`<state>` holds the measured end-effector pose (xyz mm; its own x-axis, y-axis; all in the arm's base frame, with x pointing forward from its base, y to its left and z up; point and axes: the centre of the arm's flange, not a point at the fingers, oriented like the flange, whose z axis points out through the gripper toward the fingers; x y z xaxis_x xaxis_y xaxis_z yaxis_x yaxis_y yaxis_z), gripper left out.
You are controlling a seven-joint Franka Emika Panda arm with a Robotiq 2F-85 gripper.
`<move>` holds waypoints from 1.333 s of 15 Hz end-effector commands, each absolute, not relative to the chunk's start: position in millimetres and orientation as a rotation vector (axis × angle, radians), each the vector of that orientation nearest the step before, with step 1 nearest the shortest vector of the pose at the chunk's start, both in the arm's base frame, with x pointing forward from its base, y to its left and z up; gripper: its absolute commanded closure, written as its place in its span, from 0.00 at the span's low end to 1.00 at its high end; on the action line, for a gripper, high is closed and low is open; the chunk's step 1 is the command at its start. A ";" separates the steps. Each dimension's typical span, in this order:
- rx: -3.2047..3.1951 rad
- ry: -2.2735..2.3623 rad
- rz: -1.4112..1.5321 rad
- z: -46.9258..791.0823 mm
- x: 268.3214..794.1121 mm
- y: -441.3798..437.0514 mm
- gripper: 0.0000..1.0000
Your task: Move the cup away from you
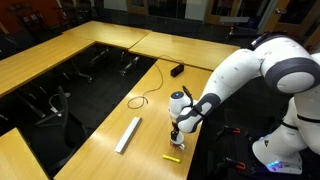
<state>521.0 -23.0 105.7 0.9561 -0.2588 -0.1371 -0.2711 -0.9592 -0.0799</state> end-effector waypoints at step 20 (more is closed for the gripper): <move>-2.950 0.544 0.259 44.9 544.5 -8.9 0.97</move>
<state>543.9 -8.3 39.8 0.9185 -0.3428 -0.1973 -0.3680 -0.9234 -0.1089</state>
